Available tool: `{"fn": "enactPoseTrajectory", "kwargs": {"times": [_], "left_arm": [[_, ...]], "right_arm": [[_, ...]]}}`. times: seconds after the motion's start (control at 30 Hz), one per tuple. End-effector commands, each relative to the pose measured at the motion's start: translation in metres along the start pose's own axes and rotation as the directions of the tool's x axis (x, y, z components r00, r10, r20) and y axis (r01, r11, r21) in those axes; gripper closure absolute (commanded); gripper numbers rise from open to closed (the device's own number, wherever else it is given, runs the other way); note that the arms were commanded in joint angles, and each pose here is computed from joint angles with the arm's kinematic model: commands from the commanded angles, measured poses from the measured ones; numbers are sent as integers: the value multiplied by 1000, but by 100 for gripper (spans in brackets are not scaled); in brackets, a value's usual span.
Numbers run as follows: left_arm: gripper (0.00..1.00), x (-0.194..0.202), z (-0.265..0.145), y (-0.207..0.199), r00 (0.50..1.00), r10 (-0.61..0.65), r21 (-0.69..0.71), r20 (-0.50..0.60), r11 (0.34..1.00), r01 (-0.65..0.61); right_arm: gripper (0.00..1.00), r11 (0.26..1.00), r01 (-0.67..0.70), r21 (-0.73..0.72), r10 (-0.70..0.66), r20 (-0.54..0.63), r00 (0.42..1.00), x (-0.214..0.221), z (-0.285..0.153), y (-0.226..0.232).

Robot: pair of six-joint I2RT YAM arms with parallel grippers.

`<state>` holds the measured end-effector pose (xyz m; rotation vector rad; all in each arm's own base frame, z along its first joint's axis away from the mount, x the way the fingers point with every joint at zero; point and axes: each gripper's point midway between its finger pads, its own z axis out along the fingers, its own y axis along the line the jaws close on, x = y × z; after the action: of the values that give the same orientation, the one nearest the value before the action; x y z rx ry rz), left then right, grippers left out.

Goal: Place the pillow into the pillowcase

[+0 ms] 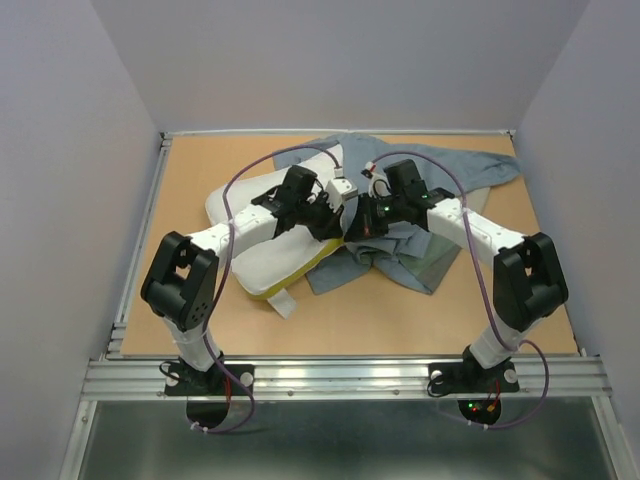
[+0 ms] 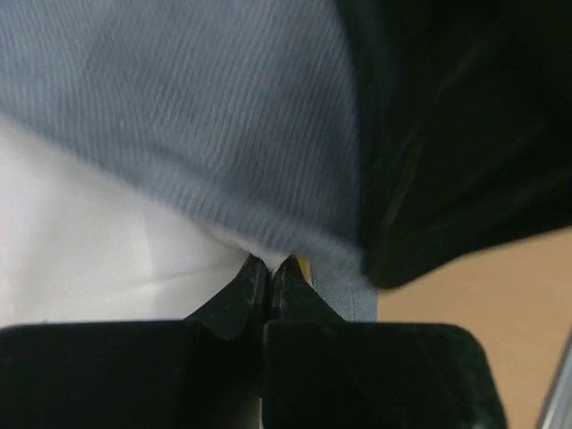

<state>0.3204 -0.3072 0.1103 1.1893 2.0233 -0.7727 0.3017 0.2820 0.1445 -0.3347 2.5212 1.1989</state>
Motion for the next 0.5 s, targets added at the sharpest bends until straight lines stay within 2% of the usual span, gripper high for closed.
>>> {"fn": "enactPoseTrajectory", "kwargs": {"times": [0.0, 0.07, 0.17, 0.3, 0.4, 0.47], "left_arm": [[100, -128, -46, -48, 941, -15, 193, 339, 980, -54], [100, -135, -53, -57, 933, -32, 230, 359, 972, -55], [100, -119, -47, -63, 939, -76, 274, 335, 961, -20], [100, -53, -17, -60, 969, -141, 297, 204, 952, 76], [100, 5, 7, -57, 989, -135, 300, 59, 947, 112], [100, 26, 11, -57, 996, -92, 311, 14, 947, 83]], "right_arm": [[99, 983, 59, -176, -48, 67, 997, -39, -4, 73], [99, 974, 30, -225, -10, 91, 996, -52, -11, 95], [99, 951, 12, -310, 33, 142, 989, -66, -28, 124], [99, 945, -32, -325, 73, 114, 991, -57, -28, 123], [98, 951, -75, -300, 102, 77, 992, -35, -23, 107], [98, 952, -112, -284, 129, 44, 991, -18, -20, 96]]}}
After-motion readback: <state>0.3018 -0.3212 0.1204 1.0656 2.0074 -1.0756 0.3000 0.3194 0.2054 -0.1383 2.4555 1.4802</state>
